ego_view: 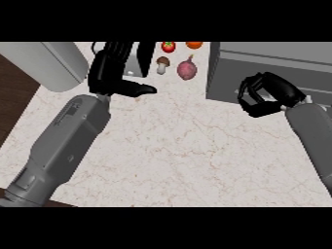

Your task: Pick up the cup, place it into the drawer and close the drawer

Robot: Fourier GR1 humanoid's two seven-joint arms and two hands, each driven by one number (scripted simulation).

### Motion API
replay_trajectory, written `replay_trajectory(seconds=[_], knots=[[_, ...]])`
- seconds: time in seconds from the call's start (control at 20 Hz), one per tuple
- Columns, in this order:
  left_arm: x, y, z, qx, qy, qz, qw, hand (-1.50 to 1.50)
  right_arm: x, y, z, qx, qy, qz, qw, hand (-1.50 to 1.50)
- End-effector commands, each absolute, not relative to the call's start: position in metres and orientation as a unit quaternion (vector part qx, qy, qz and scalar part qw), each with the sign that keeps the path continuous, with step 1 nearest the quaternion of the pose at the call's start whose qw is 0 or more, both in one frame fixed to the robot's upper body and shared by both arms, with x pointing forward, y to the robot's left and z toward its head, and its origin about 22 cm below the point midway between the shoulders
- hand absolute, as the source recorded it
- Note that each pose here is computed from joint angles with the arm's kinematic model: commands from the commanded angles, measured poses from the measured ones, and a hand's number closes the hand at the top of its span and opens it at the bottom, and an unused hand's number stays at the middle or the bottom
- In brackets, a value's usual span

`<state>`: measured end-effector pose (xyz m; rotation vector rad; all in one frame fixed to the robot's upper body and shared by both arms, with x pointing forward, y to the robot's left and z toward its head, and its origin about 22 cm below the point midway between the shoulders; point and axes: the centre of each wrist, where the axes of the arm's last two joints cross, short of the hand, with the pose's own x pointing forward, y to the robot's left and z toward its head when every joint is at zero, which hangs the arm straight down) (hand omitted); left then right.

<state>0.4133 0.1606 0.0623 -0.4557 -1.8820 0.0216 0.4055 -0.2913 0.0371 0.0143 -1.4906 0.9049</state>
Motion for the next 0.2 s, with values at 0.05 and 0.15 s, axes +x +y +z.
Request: replay_trajectory(seconds=[0.05,0.15], knots=[[0.4117,0.1666,0.061,-0.202,-0.8,0.011,0.564,-1.5,0.4353,-0.3245,0.1325,-0.122,-0.705,0.352,0.604,1.5],[0.4088,0.1669,0.056,-0.201,-0.8,0.013,0.565,-1.5,0.4339,-0.3243,0.1289,-0.114,-0.707,0.346,0.606,1.5]])
